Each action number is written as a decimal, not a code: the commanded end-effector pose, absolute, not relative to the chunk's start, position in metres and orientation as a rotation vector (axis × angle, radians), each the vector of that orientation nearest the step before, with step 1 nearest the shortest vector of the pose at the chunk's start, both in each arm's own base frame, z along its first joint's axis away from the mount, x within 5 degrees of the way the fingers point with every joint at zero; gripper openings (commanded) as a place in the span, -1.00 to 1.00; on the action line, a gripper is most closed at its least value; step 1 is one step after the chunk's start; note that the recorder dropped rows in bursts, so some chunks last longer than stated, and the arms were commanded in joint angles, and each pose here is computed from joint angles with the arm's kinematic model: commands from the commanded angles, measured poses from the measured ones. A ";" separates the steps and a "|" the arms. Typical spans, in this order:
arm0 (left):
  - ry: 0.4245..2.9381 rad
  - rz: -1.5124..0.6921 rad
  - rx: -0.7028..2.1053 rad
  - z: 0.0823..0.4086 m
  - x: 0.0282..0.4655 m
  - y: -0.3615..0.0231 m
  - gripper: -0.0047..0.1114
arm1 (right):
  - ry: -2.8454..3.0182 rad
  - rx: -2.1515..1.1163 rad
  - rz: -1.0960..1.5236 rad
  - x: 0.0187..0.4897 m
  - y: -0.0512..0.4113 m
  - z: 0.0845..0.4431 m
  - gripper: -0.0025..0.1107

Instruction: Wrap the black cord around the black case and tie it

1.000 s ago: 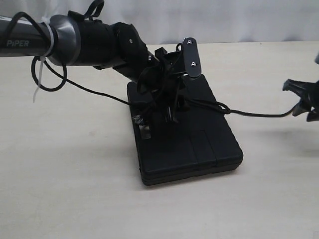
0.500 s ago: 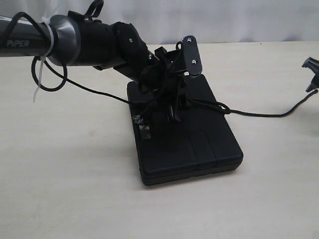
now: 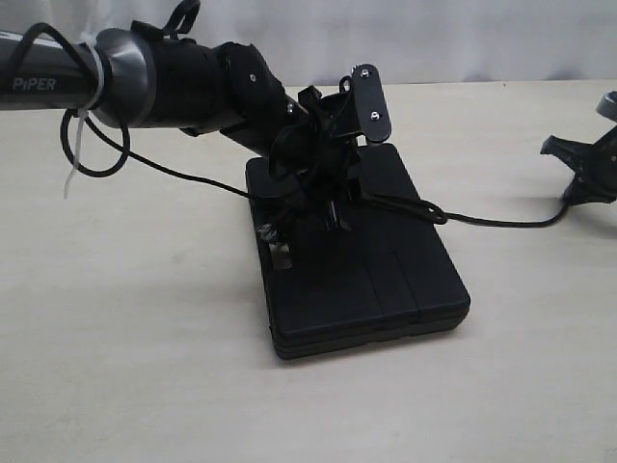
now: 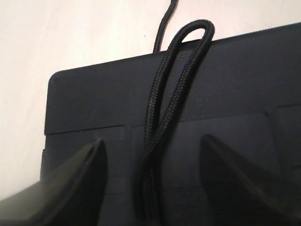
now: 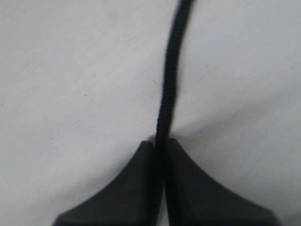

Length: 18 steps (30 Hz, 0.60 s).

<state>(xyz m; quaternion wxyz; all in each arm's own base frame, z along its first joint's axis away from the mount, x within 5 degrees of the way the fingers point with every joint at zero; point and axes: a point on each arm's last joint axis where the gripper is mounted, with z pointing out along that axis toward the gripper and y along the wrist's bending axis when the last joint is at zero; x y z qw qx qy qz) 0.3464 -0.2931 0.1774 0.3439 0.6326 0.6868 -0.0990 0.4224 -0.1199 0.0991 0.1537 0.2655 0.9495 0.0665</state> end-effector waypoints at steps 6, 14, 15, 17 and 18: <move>1.796 -0.270 1.649 0.178 0.344 -0.292 0.03 | 2.892 0.131 0.335 0.414 -0.102 0.073 -0.88; 1.784 -0.260 1.702 0.176 0.343 -0.291 -0.27 | 2.776 -0.067 0.318 0.414 -0.098 0.098 -0.88; 1.782 -0.257 1.707 0.176 0.343 -0.291 -0.38 | 2.762 -0.075 0.334 0.414 -0.097 0.100 -0.88; 1.780 -0.253 1.716 0.175 0.342 -0.291 -0.46 | 2.750 -0.093 0.379 0.415 -0.094 0.102 -0.88; 1.780 -0.253 1.716 0.175 0.342 -0.291 -0.42 | 2.743 -0.093 0.395 0.415 -0.093 0.103 -0.88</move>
